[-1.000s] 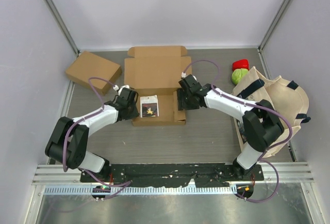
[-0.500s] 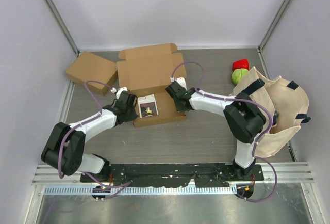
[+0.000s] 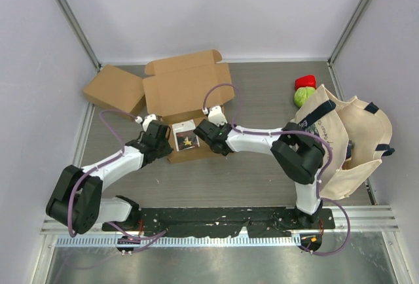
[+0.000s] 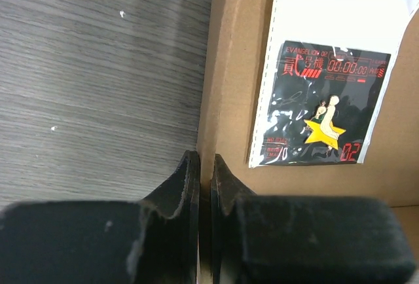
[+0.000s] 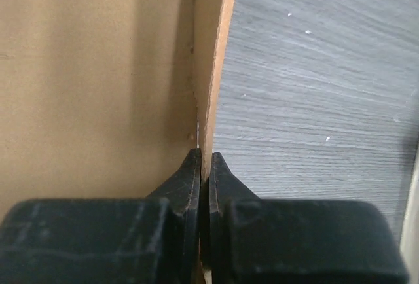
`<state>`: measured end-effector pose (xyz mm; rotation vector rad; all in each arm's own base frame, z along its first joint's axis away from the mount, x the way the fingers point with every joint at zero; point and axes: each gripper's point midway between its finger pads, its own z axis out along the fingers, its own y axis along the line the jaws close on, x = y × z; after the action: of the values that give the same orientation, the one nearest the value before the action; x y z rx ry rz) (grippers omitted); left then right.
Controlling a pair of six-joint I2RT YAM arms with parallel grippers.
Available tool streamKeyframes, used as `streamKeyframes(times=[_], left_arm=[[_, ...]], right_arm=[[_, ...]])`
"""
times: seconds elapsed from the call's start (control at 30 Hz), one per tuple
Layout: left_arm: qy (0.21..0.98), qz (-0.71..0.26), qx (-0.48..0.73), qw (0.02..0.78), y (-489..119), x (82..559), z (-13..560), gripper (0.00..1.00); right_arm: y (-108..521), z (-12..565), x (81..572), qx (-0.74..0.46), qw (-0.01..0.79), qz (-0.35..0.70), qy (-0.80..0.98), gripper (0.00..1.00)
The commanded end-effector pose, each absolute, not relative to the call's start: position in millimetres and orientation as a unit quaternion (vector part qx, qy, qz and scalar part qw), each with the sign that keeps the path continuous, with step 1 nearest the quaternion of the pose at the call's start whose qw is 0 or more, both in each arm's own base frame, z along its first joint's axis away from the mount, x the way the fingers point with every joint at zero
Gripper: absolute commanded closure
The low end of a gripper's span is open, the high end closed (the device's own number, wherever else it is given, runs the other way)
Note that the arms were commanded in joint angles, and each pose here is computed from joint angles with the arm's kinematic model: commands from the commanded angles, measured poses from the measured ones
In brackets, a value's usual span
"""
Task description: Fold the paper box
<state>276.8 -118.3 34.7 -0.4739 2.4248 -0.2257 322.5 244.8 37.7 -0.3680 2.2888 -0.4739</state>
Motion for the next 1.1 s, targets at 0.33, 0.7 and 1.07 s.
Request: streamKeyframes(times=[0.33, 0.7, 1.07], left_arm=[[0.902, -0.143, -0.181, 0.365, -131, 281, 61, 1.0], [0.907, -0.119, -0.168, 0.368, -125, 279, 57, 1.0], [0.906, -0.103, -0.171, 0.372, -119, 276, 58, 1.0]], right_arm=[[253, 61, 325, -0.112, 0.32, 0.03, 0.94, 0.59], [267, 79, 368, -0.121, 0.347, 0.029, 0.93, 0.53], [243, 65, 362, -0.129, 0.33, -0.027, 0.935, 0.58]])
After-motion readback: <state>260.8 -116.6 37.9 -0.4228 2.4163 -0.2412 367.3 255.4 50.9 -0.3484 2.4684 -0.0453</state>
